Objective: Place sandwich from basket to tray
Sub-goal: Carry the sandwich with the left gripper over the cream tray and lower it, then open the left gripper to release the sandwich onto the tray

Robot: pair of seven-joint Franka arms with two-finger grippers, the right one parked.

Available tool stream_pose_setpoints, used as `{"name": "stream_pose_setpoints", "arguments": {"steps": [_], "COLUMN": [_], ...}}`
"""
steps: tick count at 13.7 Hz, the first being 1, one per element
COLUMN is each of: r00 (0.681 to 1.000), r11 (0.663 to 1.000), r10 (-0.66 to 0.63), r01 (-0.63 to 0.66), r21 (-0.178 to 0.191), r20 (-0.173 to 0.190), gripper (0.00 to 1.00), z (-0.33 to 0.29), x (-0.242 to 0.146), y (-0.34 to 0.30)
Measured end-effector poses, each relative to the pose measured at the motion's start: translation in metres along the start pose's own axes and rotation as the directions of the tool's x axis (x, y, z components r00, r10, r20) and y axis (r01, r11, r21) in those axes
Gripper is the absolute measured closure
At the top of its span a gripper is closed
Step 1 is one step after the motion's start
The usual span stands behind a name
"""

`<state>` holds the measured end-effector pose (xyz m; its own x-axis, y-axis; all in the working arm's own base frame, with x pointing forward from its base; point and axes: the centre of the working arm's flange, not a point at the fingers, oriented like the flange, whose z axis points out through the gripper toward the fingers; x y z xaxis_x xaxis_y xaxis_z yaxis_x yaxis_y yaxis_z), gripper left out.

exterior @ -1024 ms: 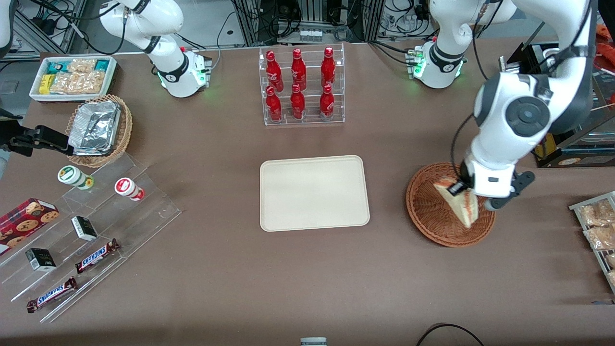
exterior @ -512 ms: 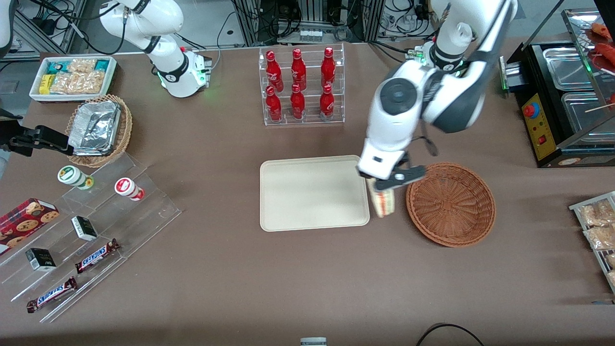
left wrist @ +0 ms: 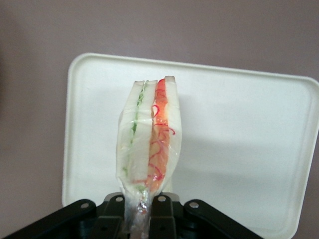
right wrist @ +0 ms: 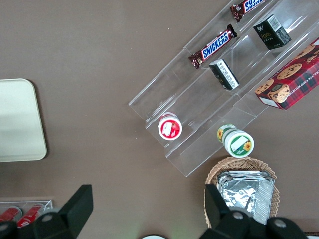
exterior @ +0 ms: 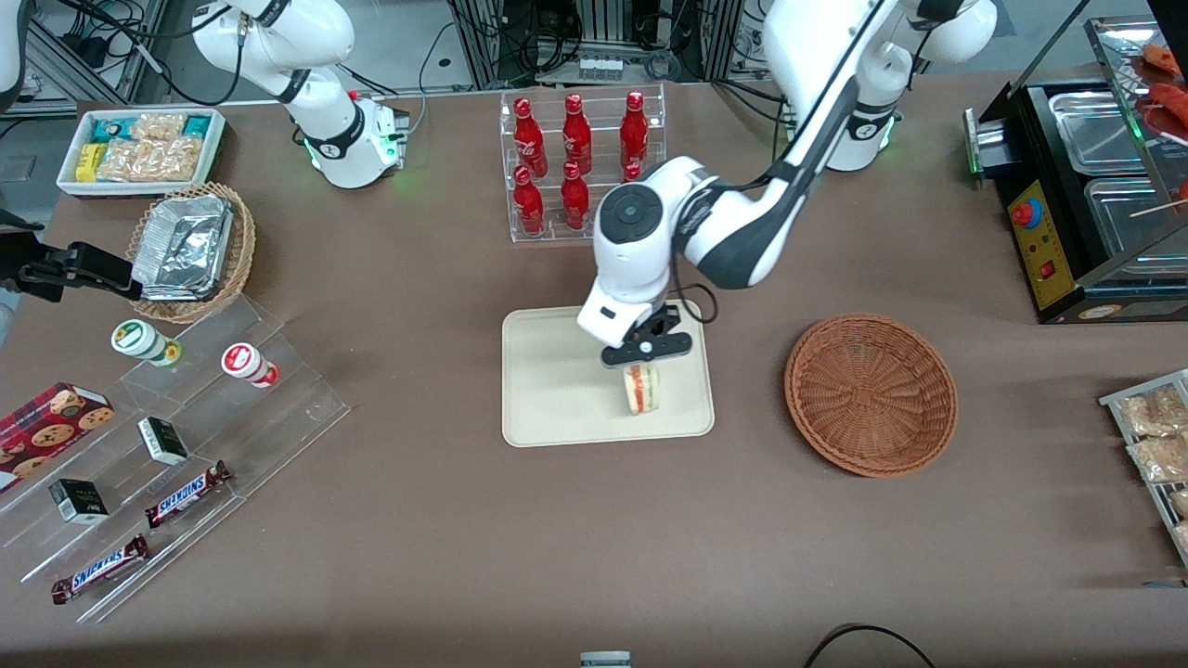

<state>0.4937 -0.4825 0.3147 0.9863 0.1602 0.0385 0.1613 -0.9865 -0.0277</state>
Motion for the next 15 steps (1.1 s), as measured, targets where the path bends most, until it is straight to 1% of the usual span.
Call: {"name": "stream_pose_setpoints", "arguments": {"steps": [4, 6, 9, 11, 12, 14, 15], "r00": [1.000, 1.000, 0.999, 0.999, 0.999, 0.999, 0.999], "r11": [0.999, 0.999, 1.000, 1.000, 1.000, 1.000, 1.000], "r10": [0.017, 0.007, 0.007, 0.004, 0.004, 0.001, -0.006], "r01": [-0.017, -0.008, -0.008, -0.005, -0.004, -0.001, 0.005], "r21": [-0.028, -0.039, -0.016, -0.009, -0.009, -0.011, -0.014], "r20": [-0.008, -0.019, -0.042, -0.045, -0.045, -0.046, -0.048], "gripper": [0.86, 0.86, 0.86, 0.85, 0.80, 0.59, 0.51], "z": [0.033, 0.044, 0.062, 0.068, 0.069, 0.068, 0.066], "x": [-0.016, -0.023, -0.033, -0.037, -0.037, -0.037, -0.036], "y": [0.022, 0.029, 0.036, 0.038, 0.039, 0.039, 0.039]}}
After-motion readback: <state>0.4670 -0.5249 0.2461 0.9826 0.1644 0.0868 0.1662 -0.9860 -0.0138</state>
